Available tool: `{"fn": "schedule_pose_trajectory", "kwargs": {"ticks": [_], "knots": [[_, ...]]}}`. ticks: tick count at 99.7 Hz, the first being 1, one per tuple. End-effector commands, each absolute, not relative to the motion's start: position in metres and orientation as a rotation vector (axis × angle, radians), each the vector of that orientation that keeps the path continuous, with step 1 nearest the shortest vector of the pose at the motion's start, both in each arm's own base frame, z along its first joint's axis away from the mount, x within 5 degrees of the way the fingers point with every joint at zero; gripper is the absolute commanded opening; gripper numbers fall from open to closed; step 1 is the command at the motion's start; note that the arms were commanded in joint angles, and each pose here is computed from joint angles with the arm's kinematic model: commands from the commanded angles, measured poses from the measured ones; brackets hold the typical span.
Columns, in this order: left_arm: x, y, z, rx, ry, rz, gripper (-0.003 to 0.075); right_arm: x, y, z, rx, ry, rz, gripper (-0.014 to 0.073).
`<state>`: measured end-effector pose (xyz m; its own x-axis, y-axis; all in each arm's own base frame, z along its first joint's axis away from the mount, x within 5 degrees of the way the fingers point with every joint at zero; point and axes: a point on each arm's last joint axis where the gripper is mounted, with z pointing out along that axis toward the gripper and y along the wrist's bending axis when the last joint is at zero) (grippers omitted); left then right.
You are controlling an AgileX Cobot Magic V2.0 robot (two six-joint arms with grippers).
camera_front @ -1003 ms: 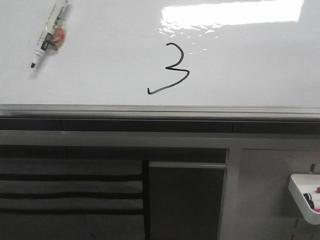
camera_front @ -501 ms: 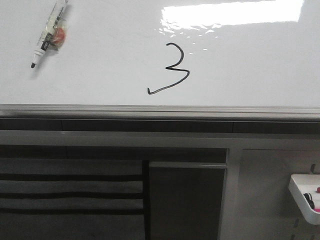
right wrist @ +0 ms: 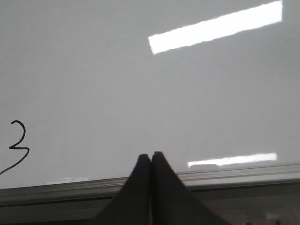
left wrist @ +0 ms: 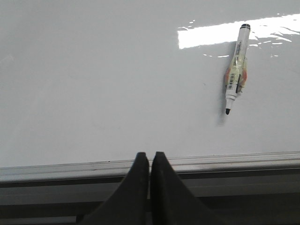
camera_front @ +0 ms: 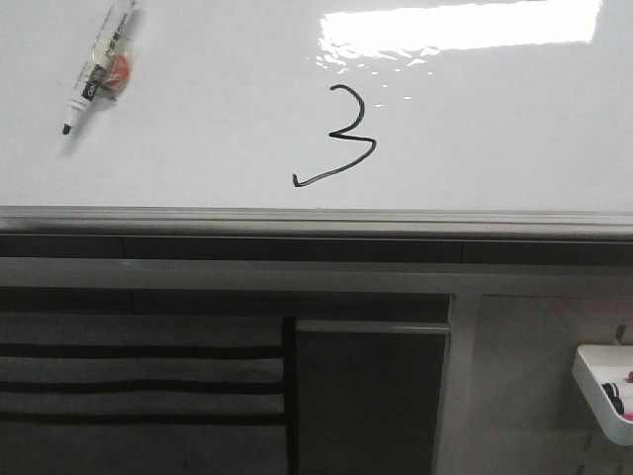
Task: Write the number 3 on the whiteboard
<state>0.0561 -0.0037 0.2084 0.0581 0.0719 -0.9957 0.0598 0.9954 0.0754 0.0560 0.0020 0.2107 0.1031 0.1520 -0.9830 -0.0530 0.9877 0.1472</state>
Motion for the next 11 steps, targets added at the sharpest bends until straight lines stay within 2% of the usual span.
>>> {"fn": "schedule_pose_trajectory", "kwargs": {"ticks": [1,11], "knots": [[0.0527,-0.0026,0.2163,0.082,1.411,0.010,-0.0018,0.0542,0.0009,0.2123,0.085,1.376,0.142,-0.0074],[0.0527,-0.0026,0.2163,0.082,1.411,0.010,-0.0018,0.0542,0.0009,0.2123,0.085,1.376,0.142,-0.0074]]}}
